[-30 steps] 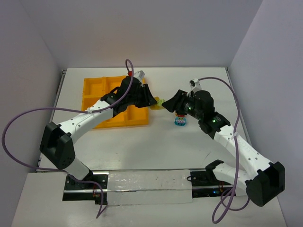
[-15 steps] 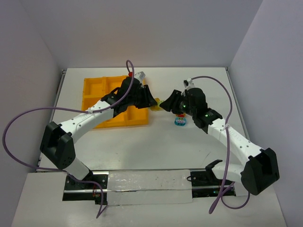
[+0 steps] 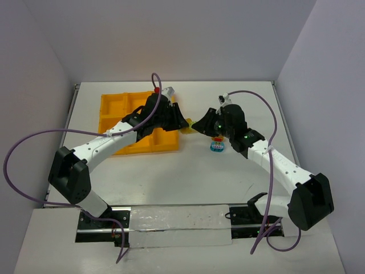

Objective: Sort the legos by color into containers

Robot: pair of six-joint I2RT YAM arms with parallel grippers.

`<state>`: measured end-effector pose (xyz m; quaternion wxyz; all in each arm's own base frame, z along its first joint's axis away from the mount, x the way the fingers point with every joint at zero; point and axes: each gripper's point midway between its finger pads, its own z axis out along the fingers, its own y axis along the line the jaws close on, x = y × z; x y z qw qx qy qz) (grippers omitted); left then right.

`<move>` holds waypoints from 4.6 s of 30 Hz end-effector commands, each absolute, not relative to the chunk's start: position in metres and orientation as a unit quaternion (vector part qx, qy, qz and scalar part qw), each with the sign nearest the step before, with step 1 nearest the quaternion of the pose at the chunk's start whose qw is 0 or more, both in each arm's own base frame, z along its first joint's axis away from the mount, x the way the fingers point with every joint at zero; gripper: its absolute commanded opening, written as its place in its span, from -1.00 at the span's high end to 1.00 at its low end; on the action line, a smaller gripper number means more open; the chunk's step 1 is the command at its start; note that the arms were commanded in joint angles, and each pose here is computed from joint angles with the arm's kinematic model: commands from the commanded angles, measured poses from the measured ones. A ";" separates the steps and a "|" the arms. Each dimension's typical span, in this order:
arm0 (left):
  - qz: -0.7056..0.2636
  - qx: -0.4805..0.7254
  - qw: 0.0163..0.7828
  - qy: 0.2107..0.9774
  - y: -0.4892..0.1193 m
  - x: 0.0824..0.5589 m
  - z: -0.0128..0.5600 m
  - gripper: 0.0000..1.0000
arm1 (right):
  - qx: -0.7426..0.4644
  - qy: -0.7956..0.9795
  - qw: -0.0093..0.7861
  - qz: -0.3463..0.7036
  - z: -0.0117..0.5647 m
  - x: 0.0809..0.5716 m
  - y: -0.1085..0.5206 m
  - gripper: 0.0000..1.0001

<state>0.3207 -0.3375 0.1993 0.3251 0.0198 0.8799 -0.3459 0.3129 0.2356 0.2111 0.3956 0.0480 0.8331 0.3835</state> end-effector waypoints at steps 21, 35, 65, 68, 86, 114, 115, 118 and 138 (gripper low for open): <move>-0.336 -0.006 0.376 0.864 -0.319 0.322 0.204 1.00 | 0.095 0.749 0.412 0.509 0.291 0.303 0.249 1.00; -0.311 -0.005 0.377 0.873 -0.312 0.325 0.204 1.00 | 0.116 0.760 0.496 0.404 0.310 0.314 0.205 1.00; -0.213 -0.187 0.492 0.823 -0.120 0.361 0.296 1.00 | -0.087 0.868 0.372 0.316 0.199 0.376 0.355 0.94; -0.217 -0.184 0.491 0.824 -0.122 0.363 0.297 1.00 | -0.093 0.875 0.364 0.304 0.186 0.382 0.361 0.74; -0.261 -0.128 0.466 0.836 -0.143 0.361 0.284 1.00 | -0.119 0.814 0.421 0.382 0.279 0.348 0.346 -0.36; -0.428 -0.043 0.386 0.816 -0.192 0.347 0.273 1.00 | -0.106 0.792 0.365 0.478 0.282 0.350 0.365 -0.08; -0.427 -0.043 0.386 0.817 -0.191 0.347 0.272 1.00 | -0.102 0.791 0.363 0.482 0.280 0.352 0.365 0.00; -0.427 -0.042 0.383 0.818 -0.190 0.345 0.269 1.00 | -0.090 0.785 0.357 0.498 0.279 0.355 0.363 0.13; -0.442 -0.032 0.371 0.816 -0.191 0.343 0.265 1.00 | -0.093 0.774 0.331 0.532 0.271 0.362 0.372 0.33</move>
